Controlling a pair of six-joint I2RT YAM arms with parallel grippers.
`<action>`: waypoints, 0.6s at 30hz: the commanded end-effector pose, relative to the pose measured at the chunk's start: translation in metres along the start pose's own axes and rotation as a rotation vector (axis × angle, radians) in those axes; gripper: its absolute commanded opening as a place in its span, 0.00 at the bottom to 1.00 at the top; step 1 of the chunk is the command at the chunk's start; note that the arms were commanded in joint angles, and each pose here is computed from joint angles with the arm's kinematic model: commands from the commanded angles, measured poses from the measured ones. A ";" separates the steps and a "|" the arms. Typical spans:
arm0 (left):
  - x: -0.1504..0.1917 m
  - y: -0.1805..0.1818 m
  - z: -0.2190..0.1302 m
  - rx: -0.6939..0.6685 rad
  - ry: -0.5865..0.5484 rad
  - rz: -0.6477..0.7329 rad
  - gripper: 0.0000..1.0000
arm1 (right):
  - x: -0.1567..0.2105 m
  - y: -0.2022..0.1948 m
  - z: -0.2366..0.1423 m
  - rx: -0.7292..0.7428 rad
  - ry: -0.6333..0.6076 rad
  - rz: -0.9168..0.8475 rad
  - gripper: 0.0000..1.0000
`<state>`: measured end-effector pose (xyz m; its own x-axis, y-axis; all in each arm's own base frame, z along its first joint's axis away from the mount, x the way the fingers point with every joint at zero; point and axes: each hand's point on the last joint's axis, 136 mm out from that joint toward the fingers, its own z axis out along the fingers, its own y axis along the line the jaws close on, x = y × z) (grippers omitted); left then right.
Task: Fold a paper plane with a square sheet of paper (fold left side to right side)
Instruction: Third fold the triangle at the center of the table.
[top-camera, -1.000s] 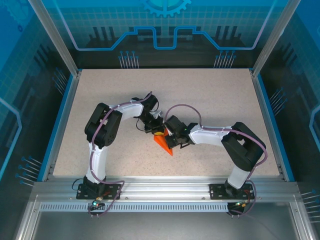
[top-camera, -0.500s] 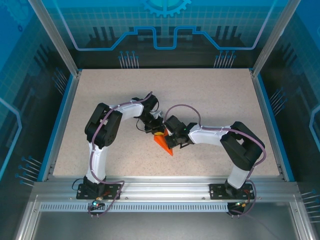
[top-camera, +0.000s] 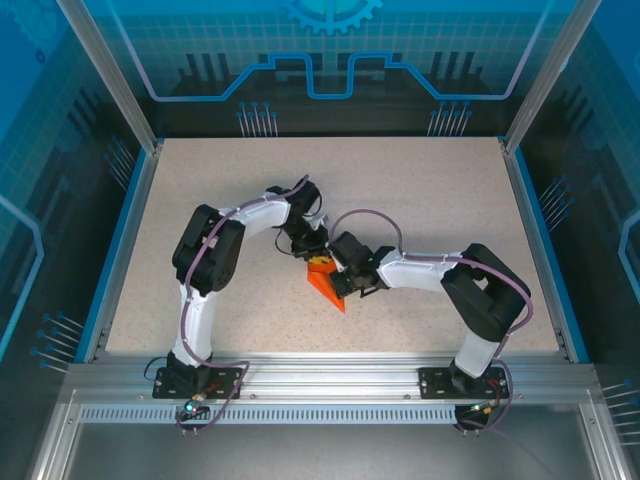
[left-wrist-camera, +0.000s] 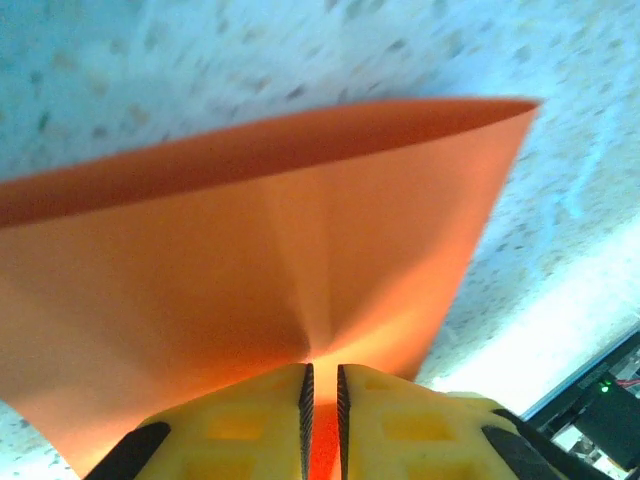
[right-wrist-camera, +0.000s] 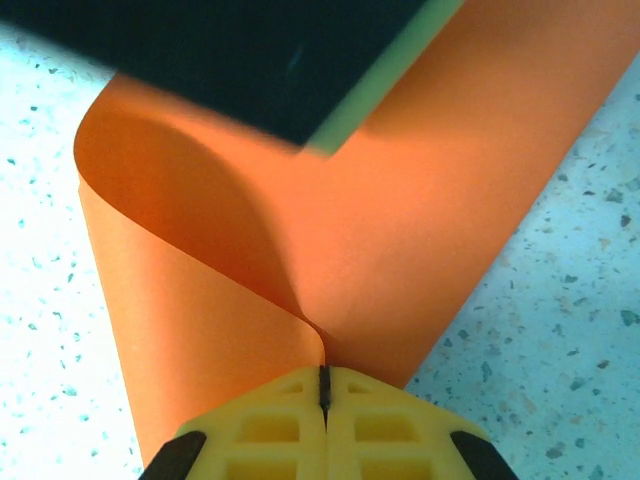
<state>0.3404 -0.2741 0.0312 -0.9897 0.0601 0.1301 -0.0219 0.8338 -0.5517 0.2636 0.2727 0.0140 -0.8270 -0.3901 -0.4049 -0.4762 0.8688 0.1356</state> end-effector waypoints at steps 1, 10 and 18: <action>-0.010 0.005 -0.008 0.000 0.003 -0.015 0.19 | 0.053 -0.006 0.008 0.000 0.168 -0.018 0.00; -0.001 0.019 -0.051 0.021 -0.099 -0.027 0.15 | 0.050 -0.004 0.008 -0.006 0.162 -0.012 0.00; 0.035 0.002 -0.058 0.176 -0.115 -0.014 0.11 | 0.052 -0.004 0.009 -0.007 0.174 -0.013 0.00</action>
<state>0.3197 -0.2254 0.0697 -0.9974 -0.0338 0.0643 -0.0661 0.7888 -0.6111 0.2620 0.2728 0.0136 -0.8235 -0.3901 -0.4119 -0.4815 0.8646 0.1437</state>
